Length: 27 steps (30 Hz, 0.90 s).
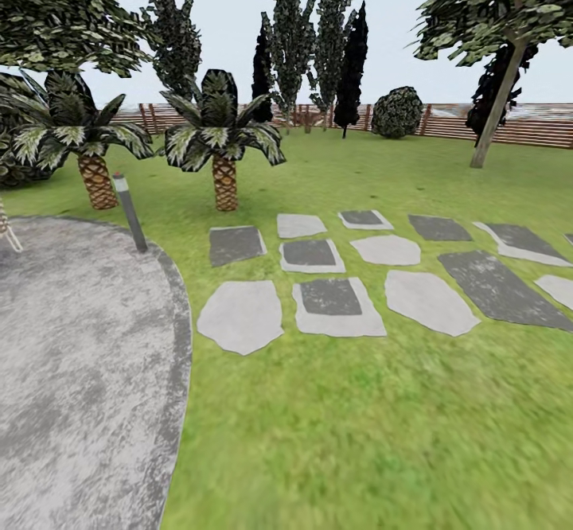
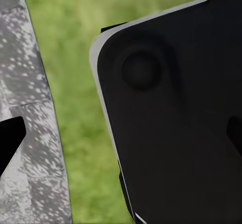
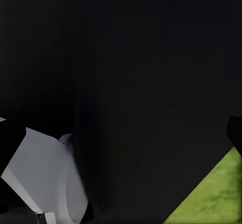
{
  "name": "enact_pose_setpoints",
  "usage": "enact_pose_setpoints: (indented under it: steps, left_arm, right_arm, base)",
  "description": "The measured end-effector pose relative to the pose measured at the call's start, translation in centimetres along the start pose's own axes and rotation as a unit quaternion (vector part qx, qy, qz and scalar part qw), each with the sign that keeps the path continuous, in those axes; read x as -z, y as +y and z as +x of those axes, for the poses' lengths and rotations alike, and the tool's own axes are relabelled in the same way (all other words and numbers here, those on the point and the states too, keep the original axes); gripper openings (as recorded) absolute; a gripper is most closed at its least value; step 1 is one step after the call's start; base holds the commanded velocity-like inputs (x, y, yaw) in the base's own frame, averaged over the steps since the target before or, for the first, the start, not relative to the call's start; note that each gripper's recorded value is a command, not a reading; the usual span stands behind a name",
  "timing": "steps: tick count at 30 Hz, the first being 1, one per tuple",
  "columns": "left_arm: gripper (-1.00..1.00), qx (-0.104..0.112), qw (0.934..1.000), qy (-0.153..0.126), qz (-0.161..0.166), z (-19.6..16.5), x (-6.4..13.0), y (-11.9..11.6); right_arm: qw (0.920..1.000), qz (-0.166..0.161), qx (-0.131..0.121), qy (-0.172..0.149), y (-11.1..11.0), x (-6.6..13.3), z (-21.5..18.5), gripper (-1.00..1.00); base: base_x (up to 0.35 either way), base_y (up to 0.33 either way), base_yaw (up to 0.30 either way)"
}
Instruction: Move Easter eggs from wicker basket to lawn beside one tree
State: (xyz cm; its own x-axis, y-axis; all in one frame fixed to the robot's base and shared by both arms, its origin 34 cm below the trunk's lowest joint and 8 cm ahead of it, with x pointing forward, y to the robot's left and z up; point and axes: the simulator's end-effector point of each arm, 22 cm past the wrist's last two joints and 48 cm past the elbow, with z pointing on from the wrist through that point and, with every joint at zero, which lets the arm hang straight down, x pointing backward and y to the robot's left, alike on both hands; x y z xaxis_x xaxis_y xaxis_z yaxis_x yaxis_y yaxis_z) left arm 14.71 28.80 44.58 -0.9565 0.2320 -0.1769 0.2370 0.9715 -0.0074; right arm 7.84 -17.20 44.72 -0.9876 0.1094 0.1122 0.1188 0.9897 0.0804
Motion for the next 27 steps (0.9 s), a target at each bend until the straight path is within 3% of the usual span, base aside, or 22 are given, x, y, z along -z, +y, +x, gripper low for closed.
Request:
enact_pose_setpoints:
  steps: [17,27]
  left_arm:
    - [1.0,0.0,1.0,0.001,0.0,0.09,0.02,-0.02]
    - [1.0,0.0,1.0,0.0,0.0,0.02,0.0,-0.01]
  right_arm:
    - [1.0,0.0,0.0,-0.001,0.0,-0.01,-0.14,1.0]
    - [1.0,0.0,0.0,-0.004,0.01,-0.02,-0.37,1.0]
  base:
    - [0.294,-0.181,-0.005]
    - [0.291,-0.186,-0.22]
